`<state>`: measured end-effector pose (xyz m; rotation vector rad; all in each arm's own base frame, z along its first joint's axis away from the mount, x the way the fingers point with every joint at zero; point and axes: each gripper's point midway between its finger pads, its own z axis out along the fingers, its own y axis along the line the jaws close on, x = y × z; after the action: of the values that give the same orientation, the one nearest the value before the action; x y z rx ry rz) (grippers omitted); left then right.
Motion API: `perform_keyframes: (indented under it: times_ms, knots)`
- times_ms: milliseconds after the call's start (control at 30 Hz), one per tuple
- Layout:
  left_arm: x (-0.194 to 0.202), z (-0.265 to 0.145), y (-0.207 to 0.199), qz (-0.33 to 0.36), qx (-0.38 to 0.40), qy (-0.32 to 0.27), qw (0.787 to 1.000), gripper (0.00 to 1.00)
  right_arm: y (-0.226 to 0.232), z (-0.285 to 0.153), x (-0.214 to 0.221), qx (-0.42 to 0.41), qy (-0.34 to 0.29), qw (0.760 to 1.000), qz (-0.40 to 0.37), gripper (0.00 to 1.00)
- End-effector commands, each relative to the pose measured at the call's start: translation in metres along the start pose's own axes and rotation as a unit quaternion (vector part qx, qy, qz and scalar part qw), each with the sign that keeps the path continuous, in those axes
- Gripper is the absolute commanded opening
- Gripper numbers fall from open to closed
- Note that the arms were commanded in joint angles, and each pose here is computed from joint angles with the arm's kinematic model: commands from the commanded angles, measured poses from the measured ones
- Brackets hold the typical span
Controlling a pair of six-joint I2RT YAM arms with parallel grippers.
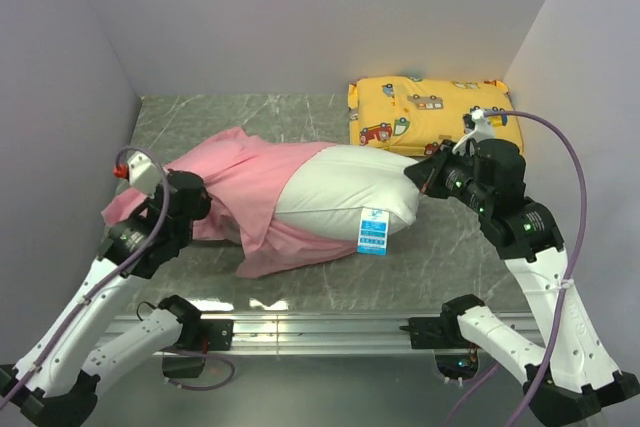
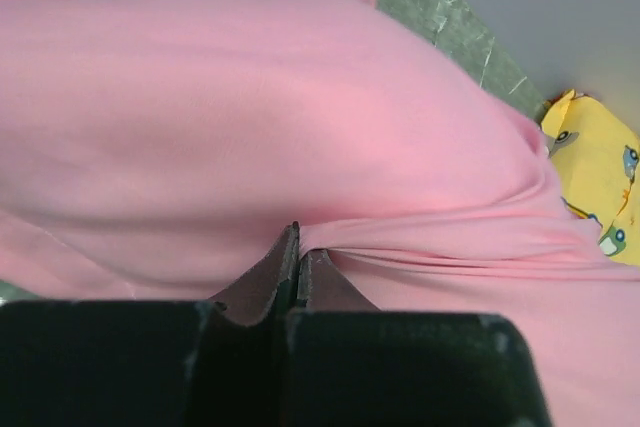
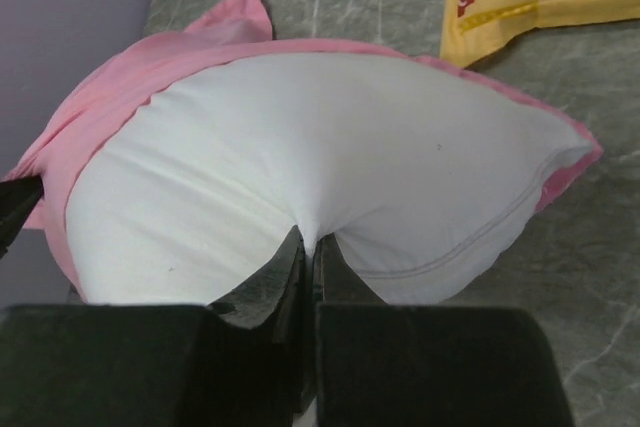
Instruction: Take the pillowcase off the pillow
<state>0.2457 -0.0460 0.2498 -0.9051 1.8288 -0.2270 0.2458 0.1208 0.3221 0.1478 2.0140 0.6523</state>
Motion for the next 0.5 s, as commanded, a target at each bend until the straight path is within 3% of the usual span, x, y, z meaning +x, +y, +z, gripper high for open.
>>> perform_keyframes:
  times_ms: [0, 200, 333, 467]
  knots:
    - [-0.087, -0.026, 0.054, 0.097, -0.132, -0.138, 0.977, 0.0, -0.028, -0.019, -0.052, 0.082, -0.106, 0.991, -0.022, 0.0]
    - [-0.127, -0.063, 0.004, 0.096, -0.019, -0.134, 0.986, 0.0, -0.034, 0.013, -0.009, 0.047, -0.052, 0.997, -0.011, 0.0]
    - [-0.105, -0.052, -0.039, 0.136, 0.053, -0.073, 0.987, 0.0, -0.047, 0.046, 0.023, 0.043, -0.001, 0.999, 0.0, 0.0]
    - [-0.077, -0.033, -0.078, 0.181, 0.075, -0.034, 0.98, 0.0, -0.069, 0.097, 0.066, 0.058, 0.067, 0.996, 0.009, 0.0]
